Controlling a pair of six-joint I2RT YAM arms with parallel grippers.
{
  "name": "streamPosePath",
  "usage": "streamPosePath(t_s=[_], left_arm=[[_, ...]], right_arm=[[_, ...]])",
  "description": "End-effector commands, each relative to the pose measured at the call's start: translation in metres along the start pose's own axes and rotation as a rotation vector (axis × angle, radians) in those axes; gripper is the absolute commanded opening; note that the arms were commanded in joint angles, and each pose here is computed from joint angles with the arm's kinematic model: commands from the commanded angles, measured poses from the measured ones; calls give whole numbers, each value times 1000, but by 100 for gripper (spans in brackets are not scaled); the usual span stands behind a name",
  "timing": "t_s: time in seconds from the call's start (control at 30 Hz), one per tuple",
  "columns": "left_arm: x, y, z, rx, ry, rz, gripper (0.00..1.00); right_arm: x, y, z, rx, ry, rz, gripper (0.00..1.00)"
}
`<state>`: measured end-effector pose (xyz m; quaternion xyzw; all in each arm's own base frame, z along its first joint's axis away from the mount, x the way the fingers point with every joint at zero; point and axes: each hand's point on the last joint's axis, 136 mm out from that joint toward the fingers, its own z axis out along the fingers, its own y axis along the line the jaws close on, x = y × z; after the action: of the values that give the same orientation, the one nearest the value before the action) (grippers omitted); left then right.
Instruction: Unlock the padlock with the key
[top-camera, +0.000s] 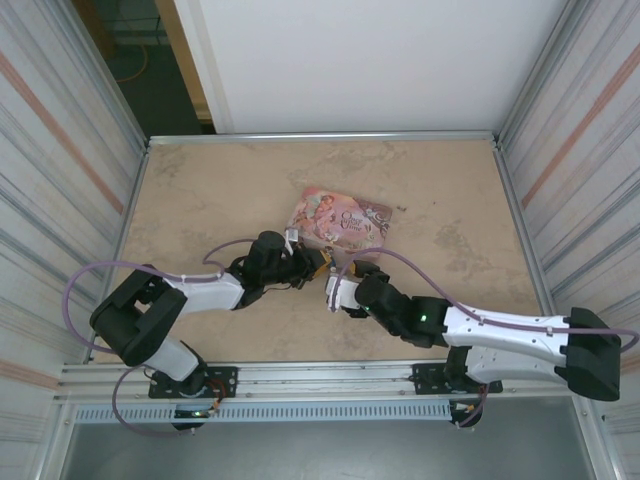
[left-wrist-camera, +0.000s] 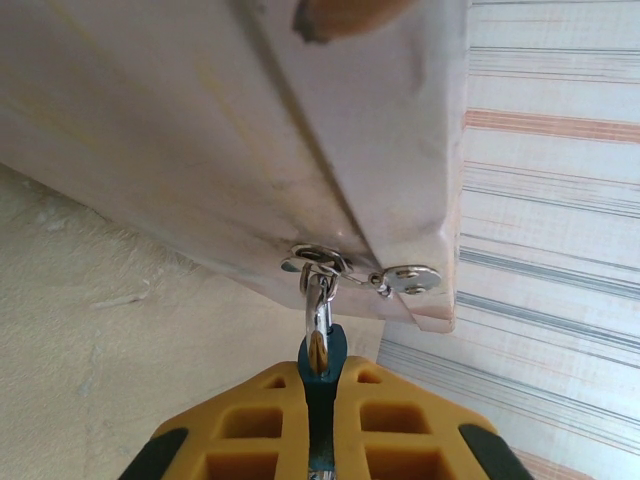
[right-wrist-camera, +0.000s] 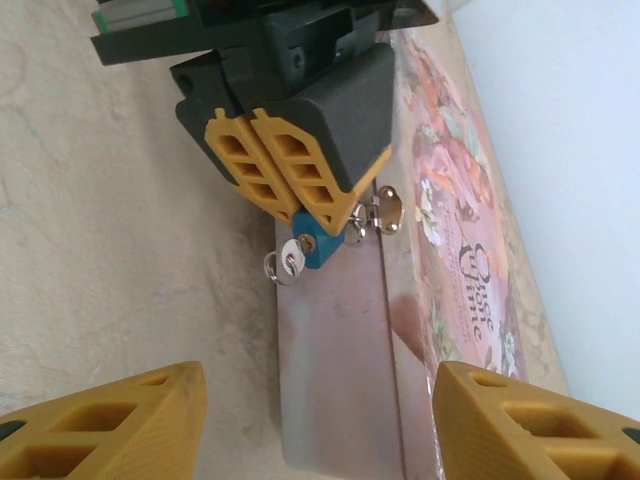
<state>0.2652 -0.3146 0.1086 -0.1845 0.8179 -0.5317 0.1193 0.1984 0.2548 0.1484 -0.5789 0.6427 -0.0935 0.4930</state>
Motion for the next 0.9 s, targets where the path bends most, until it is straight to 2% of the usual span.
streamPosePath(t_s=[0.0, 0.43, 0.87], left_arm=[[1, -41, -5, 110, 9, 34, 5], [3, -39, -4, 119, 19, 19, 5], [4, -37, -3, 120, 20, 13, 4]], right_arm=[[-10, -5, 6, 18, -12, -29, 59], [-3, 6, 30, -45, 8, 40, 44], [-9, 0, 46, -17, 6, 51, 35]])
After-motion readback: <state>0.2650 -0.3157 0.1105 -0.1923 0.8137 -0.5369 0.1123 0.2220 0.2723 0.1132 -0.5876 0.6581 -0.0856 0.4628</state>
